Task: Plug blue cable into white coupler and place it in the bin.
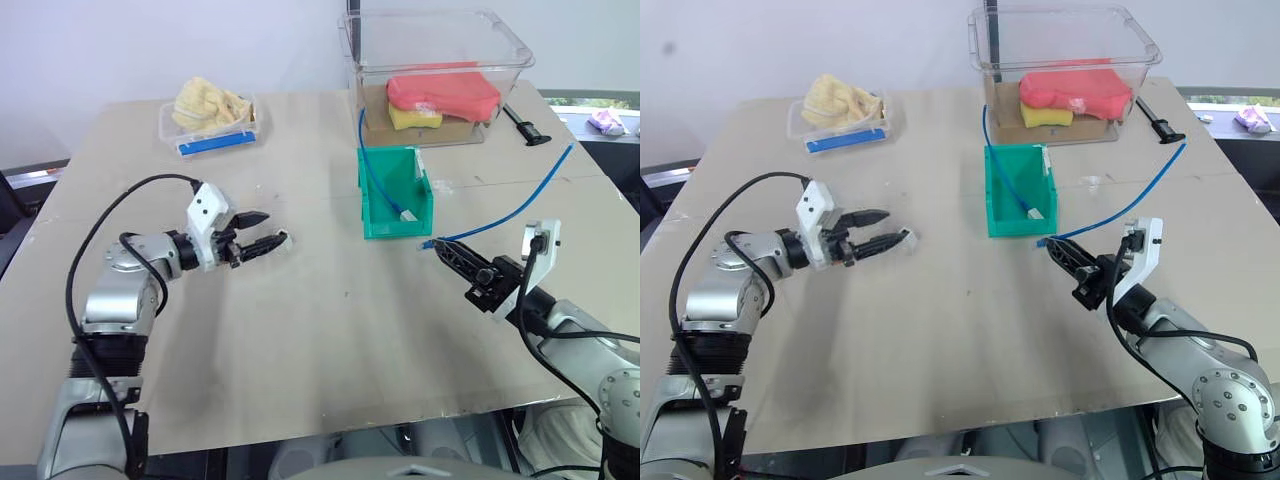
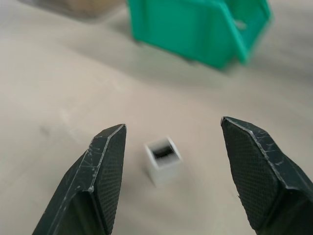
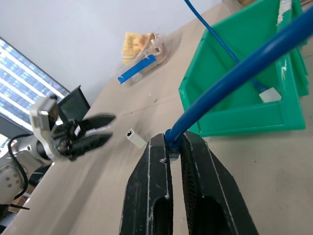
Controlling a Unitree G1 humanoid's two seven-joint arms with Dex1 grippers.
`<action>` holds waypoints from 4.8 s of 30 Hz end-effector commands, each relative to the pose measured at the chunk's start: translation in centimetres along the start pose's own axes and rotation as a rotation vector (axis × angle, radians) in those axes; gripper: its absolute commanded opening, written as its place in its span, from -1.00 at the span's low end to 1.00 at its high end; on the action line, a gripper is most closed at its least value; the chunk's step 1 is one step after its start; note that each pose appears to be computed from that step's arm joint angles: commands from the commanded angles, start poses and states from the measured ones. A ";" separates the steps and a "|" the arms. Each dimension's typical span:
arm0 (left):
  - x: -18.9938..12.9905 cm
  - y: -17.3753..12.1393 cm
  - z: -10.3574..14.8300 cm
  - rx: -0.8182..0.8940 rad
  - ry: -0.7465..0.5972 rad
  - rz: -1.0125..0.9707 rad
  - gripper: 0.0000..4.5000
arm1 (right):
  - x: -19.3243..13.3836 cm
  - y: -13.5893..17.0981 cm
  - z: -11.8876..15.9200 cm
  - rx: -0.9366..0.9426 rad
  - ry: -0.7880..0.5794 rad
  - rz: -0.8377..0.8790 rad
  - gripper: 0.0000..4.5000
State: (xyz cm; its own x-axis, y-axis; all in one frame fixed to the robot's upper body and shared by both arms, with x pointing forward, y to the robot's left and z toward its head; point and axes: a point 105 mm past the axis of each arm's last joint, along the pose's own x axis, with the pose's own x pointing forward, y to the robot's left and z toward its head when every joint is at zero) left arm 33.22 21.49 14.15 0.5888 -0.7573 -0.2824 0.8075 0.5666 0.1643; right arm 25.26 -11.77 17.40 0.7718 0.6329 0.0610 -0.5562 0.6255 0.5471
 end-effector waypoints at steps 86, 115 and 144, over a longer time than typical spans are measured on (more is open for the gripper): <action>13.6 -10.3 1.1 0.411 0.146 -0.399 -0.67 | 7.1 -2.6 -4.9 -0.865 0.693 0.334 -1.00; 13.7 -10.2 1.7 0.417 0.133 -0.397 -0.67 | 7.5 -2.3 -5.7 -0.954 0.824 0.390 -1.00; 11.5 -9.8 3.6 0.134 0.060 -0.343 -0.67 | 2.6 2.0 1.4 -0.895 0.133 0.272 0.62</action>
State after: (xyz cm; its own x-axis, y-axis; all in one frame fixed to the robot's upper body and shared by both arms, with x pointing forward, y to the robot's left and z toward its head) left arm 32.57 6.15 10.46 0.2759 -0.8413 -0.4649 0.9573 0.1968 0.2120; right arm 28.17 -8.72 18.16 0.5176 0.8472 -0.1197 -0.8351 0.4697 -0.2865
